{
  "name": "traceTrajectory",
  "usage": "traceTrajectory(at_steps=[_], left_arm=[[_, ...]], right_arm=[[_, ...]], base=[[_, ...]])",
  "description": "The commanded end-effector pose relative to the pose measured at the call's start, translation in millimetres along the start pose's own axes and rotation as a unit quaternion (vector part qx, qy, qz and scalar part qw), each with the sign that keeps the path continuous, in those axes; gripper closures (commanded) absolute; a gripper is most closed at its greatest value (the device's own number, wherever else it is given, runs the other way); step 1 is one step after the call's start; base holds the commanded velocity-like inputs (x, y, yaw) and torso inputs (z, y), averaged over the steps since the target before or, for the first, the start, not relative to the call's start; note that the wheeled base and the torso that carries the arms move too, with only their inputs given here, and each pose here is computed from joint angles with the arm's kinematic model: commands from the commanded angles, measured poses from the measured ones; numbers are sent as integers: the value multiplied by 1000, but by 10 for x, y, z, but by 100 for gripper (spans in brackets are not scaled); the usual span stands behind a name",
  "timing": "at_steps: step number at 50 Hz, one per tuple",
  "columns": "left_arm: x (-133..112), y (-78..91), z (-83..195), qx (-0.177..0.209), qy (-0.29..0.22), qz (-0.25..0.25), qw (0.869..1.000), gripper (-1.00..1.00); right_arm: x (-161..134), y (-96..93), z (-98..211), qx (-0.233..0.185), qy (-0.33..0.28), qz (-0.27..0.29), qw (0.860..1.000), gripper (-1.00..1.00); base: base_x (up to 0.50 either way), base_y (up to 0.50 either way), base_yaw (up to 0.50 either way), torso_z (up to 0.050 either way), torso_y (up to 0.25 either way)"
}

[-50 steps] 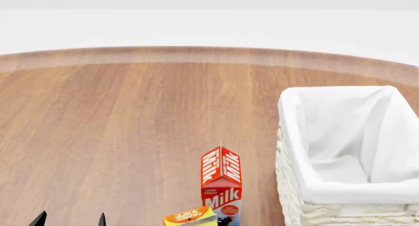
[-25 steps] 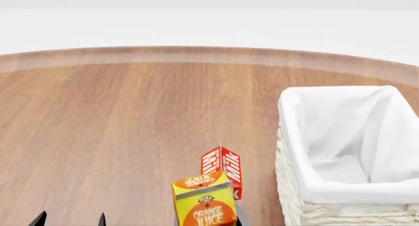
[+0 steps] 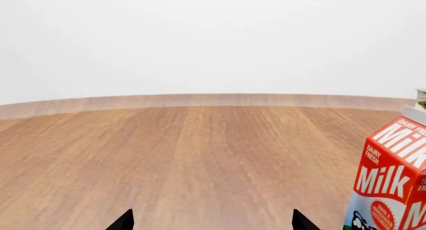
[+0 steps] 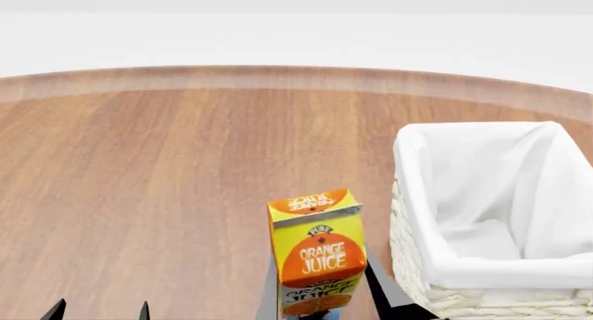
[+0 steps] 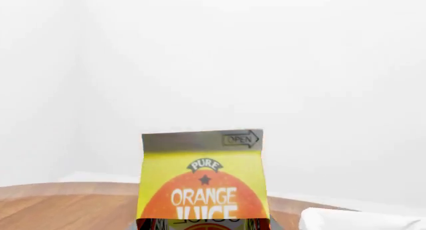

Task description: Pick up the orange juice, and put it in the basket.

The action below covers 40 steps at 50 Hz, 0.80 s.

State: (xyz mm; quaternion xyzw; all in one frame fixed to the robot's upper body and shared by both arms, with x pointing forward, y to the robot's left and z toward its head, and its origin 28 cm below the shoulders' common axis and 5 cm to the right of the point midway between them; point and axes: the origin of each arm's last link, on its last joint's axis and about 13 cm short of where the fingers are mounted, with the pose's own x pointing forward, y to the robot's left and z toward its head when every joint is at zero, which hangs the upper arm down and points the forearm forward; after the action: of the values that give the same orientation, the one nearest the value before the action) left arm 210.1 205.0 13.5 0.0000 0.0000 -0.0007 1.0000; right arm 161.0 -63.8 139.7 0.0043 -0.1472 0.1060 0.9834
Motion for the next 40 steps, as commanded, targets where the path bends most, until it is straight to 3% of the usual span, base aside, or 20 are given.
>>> traceTrajectory(at_steps=[1, 40], left_arm=[[0, 0, 0, 0, 0, 0, 1000, -100], [0, 0, 0, 0, 0, 0, 1000, -100]], right_arm=[[85, -70, 176, -19, -30, -14, 999, 100], [269, -249, 647, -40, -86, -61, 994, 100]], base=[[0, 0, 0, 0, 10], [0, 0, 0, 0, 1]])
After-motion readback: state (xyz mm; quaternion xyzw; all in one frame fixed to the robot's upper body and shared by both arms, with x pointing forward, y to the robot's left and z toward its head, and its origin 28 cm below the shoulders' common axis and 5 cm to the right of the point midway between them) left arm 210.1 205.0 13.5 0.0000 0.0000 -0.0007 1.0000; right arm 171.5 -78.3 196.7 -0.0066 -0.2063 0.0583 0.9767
